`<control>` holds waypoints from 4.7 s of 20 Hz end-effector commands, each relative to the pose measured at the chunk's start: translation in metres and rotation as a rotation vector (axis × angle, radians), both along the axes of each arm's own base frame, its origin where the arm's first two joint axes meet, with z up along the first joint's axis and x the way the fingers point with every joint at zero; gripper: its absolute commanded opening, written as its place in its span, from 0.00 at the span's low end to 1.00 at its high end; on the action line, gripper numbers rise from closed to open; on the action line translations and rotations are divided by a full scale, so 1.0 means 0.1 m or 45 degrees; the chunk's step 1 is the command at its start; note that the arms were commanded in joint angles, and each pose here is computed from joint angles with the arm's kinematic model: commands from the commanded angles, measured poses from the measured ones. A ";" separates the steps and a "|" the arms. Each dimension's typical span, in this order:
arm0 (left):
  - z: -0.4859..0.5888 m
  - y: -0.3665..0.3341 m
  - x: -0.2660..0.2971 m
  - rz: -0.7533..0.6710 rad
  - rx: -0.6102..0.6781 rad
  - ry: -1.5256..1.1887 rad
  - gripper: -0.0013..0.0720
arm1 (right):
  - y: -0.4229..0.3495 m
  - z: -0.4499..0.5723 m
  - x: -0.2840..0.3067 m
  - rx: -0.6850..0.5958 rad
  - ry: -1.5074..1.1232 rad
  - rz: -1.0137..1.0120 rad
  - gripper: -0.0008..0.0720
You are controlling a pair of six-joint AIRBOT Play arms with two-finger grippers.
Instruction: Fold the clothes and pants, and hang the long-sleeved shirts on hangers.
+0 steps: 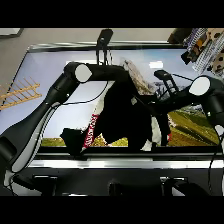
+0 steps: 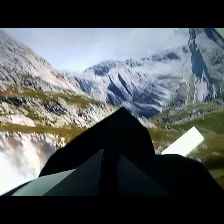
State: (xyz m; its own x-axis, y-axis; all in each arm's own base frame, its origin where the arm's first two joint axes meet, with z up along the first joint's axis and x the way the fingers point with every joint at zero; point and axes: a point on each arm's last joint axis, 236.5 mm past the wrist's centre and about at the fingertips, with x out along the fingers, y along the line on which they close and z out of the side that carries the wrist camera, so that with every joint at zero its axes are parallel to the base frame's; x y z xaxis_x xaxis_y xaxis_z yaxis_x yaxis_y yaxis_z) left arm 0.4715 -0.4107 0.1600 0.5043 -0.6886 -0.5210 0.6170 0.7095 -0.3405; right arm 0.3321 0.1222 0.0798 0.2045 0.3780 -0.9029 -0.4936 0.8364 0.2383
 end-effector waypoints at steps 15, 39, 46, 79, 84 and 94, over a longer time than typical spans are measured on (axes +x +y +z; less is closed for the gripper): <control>0.27 1.58 0.00 0.136 0.235 0.163 0.95 | 0.20 0.68 0.09 0.063 -0.182 0.111 0.07; -1.26 1.24 -0.10 -0.812 0.422 -0.227 0.94 | 0.24 0.48 0.20 0.036 -0.193 0.255 0.07; -1.29 1.02 -0.10 -0.806 0.351 -0.238 0.92 | 0.26 0.49 0.19 0.047 -0.185 0.250 0.07; -1.04 0.62 -0.22 -0.901 0.310 -0.319 0.05 | 0.26 0.48 0.17 0.045 -0.172 0.256 0.07; -0.78 0.76 -0.16 -0.847 0.308 -0.360 0.05 | 0.09 0.51 0.13 -0.041 -0.174 0.208 0.61; 0.04 0.93 -0.29 -0.770 0.324 -0.525 0.05 | -1.23 1.60 -0.34 -0.283 -0.510 -0.376 0.71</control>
